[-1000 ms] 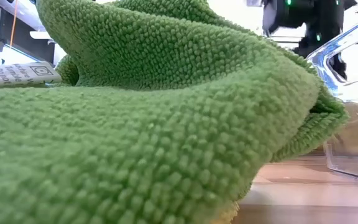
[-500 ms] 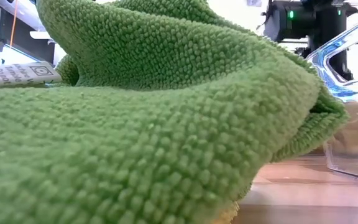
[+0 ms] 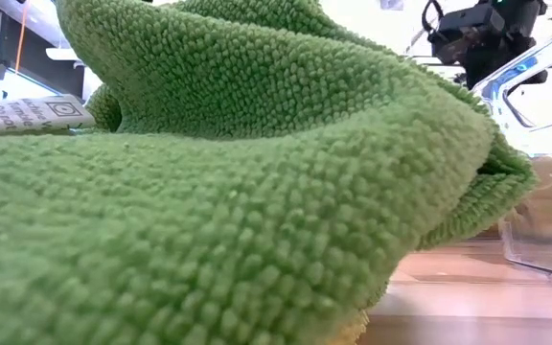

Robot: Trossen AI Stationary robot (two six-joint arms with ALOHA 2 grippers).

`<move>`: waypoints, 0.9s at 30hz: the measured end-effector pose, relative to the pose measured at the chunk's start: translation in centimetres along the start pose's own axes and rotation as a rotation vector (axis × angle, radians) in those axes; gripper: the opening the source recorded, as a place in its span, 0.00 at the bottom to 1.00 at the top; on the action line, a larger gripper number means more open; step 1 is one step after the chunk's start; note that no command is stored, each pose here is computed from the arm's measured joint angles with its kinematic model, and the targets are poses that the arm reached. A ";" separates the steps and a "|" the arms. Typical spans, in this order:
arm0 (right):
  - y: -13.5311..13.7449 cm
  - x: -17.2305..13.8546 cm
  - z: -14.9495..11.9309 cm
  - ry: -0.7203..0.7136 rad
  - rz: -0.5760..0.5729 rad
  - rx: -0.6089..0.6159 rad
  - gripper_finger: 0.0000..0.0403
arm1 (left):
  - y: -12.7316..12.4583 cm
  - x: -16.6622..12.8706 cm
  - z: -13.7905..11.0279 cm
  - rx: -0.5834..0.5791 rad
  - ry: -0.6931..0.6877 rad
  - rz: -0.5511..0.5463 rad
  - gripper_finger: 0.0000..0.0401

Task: Sort microfiber towel by color & place in baskets
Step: Put the green microfiber towel into the bottom transparent bin

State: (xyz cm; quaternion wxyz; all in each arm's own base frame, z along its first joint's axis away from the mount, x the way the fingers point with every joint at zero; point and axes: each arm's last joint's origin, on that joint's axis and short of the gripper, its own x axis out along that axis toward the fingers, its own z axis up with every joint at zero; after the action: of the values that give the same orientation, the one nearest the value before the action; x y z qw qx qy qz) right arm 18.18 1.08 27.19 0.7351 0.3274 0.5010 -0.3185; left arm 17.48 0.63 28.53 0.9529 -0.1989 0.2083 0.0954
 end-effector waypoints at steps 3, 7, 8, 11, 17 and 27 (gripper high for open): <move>-0.7 -0.9 -0.2 -0.047 0.000 -0.002 0.17 | -1.0 0.6 0.6 0.036 0.004 0.015 0.28; -1.4 -1.9 -0.7 -0.129 -0.004 -0.022 0.17 | -2.3 2.1 1.4 0.062 0.038 0.048 0.28; -1.5 -2.2 -0.8 -0.144 -0.001 -0.027 0.17 | -2.6 2.5 1.6 0.068 0.048 0.057 0.28; -1.8 -2.8 -1.1 -0.180 0.011 -0.044 0.17 | -3.5 3.9 2.2 0.090 0.108 0.096 0.28; -2.5 -3.5 -1.3 -0.200 0.045 -0.112 0.17 | -5.0 7.3 3.3 0.124 0.225 0.151 0.28; -2.3 -3.4 -1.4 -0.143 0.060 -0.303 0.21 | -6.5 12.9 3.9 0.133 0.307 0.193 0.28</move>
State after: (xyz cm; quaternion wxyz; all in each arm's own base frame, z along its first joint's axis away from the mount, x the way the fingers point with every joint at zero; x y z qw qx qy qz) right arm 14.62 1.35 29.59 0.8191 0.2043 0.4794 -0.2397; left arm 32.09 -2.30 28.34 0.9075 -0.1266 0.3751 0.1406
